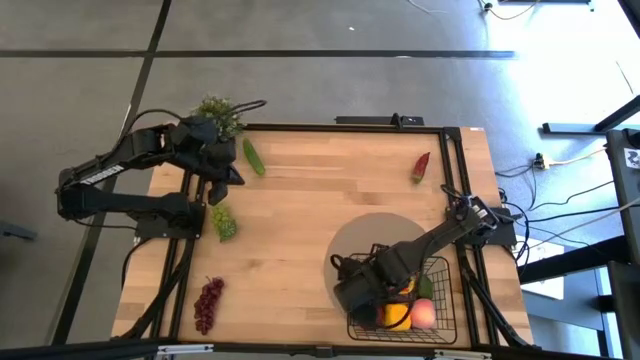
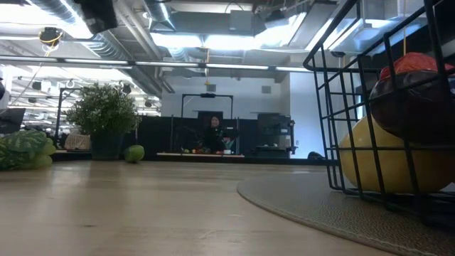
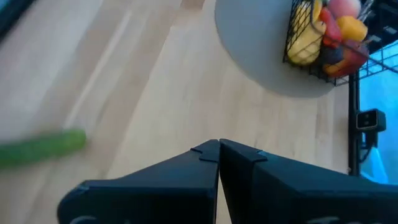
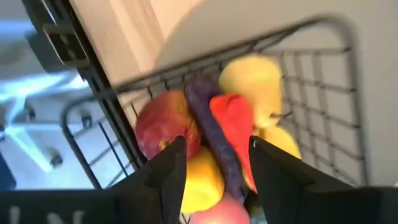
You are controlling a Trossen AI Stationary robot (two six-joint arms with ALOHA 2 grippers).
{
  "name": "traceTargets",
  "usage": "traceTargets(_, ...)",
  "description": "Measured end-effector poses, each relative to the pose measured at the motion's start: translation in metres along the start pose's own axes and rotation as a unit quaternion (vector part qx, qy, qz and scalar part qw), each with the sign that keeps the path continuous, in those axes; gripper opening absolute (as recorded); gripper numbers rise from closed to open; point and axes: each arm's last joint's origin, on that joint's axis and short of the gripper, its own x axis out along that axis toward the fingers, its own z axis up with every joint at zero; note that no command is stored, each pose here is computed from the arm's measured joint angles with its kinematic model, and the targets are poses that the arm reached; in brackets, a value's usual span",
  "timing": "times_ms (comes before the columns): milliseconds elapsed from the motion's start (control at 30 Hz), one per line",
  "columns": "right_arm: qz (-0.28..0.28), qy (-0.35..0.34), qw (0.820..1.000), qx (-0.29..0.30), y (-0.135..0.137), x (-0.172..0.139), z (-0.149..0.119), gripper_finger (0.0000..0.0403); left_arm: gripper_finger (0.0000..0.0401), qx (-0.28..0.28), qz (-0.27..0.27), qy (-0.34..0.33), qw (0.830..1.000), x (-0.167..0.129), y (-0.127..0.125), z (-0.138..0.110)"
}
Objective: Build produce basket
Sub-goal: Put the red grapes into the wire basket
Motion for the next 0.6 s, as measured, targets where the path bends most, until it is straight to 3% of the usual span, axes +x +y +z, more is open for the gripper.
traceTargets(133,-0.009,-0.068,0.998,0.001,-0.001,-0.025,0.003,0.0162,0.0,-0.076,0.014,0.049,0.996,-0.003,-0.001,-0.012)
traceTargets(367,-0.025,-0.188,0.982,-0.005,-0.012,-0.066,0.01,0.0162,0.0,-0.187,0.055,0.13,0.972,-0.003,-0.011,-0.03)
traceTargets(600,-0.042,-0.233,0.972,0.009,-0.038,-0.089,0.018,0.0162,0.0,-0.313,0.087,0.18,0.928,-0.005,-0.023,-0.045)
